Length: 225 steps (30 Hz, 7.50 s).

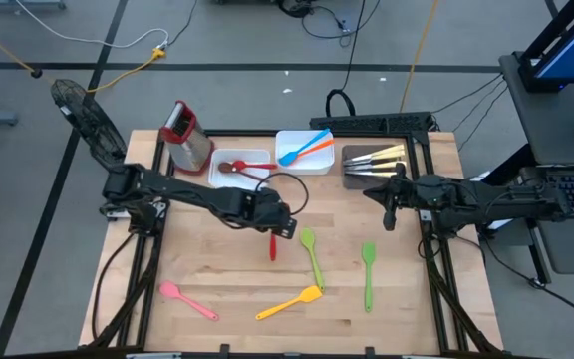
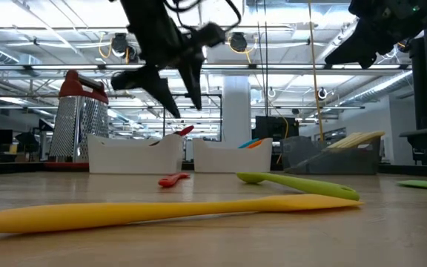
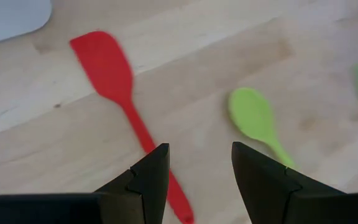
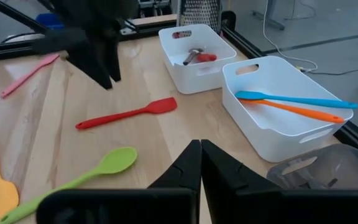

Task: Pick & Place Kitchen Items
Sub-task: Put the red spatula into the right white bin

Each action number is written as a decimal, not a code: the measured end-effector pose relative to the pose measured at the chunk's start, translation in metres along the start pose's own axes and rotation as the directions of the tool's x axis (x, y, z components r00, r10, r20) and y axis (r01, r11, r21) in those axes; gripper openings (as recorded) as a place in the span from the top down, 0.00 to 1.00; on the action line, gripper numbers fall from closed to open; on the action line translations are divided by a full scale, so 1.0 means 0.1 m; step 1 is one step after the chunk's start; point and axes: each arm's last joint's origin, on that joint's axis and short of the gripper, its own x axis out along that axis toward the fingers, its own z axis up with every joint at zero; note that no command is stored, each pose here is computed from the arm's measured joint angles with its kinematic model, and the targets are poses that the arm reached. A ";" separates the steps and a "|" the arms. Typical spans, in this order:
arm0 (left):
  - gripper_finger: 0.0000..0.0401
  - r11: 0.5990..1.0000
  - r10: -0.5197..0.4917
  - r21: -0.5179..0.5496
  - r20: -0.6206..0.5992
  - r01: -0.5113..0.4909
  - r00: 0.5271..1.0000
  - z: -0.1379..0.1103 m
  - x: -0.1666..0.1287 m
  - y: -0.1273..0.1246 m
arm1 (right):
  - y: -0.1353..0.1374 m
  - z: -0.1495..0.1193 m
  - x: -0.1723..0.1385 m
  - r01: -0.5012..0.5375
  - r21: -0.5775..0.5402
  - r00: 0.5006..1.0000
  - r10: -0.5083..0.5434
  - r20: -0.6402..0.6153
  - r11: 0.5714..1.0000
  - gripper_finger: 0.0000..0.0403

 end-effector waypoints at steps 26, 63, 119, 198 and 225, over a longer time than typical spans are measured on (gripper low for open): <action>0.56 0.976 0.166 -0.142 -0.028 -0.168 0.986 0.08 0.42 0.15 | 0.01 0.00 0.00 -0.052 -0.044 0.999 0.052 -0.007 0.998 0.99; 0.57 0.930 0.242 -0.250 -0.140 -0.271 0.960 0.20 1.02 0.32 | -0.08 -0.05 -0.28 -0.024 -0.084 0.998 0.028 0.048 0.996 0.99; 0.99 0.983 0.089 -0.150 -0.109 -0.105 0.990 0.14 0.79 0.12 | -0.10 -0.05 -0.28 0.034 -0.082 0.998 -0.030 0.053 0.996 0.99; 0.95 0.975 0.189 -0.100 -0.097 -0.199 0.977 -0.77 0.89 -0.03 | -0.09 -0.04 -0.28 0.034 -0.130 0.998 -0.027 0.054 0.991 0.99; 0.95 0.980 0.155 -0.129 0.026 -0.150 0.988 -0.69 0.80 -0.08 | -0.10 -0.04 -0.28 0.062 -0.133 0.997 -0.055 0.057 0.989 0.99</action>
